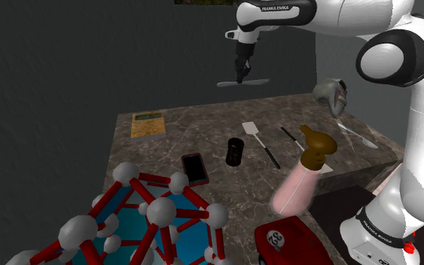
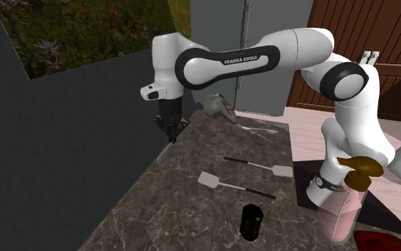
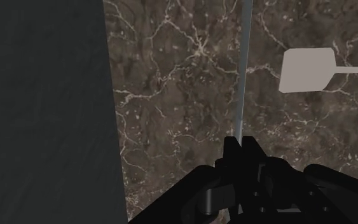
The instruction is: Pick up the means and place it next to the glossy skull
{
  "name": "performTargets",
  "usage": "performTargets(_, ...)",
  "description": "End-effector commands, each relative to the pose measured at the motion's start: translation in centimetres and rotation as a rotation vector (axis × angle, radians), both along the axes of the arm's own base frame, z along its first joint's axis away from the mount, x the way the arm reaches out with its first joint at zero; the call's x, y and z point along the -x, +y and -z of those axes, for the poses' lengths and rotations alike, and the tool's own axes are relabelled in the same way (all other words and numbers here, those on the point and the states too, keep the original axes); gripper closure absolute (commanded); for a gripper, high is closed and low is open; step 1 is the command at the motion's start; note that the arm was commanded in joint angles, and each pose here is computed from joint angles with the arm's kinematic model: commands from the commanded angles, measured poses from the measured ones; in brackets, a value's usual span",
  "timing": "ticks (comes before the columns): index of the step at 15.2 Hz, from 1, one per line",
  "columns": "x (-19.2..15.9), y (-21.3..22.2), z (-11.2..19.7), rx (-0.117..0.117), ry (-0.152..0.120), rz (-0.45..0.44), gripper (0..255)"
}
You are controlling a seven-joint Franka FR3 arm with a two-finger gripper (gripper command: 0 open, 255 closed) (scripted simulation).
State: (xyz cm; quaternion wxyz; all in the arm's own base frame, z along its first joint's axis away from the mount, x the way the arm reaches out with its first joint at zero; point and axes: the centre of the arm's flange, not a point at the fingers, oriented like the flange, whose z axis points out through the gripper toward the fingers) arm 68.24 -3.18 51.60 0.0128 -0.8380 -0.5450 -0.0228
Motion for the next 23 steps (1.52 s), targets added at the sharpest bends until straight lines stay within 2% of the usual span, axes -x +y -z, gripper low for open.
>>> performTargets(1, 0.0, 0.1, -1.2, 0.0, 0.0, 0.0, 255)
performTargets(12, 0.0, 0.1, -6.7, 0.0, 0.0, 0.0, 255)
performTargets(23, 5.8, -13.2, -6.7, 0.0, 0.0, 0.0, 255)
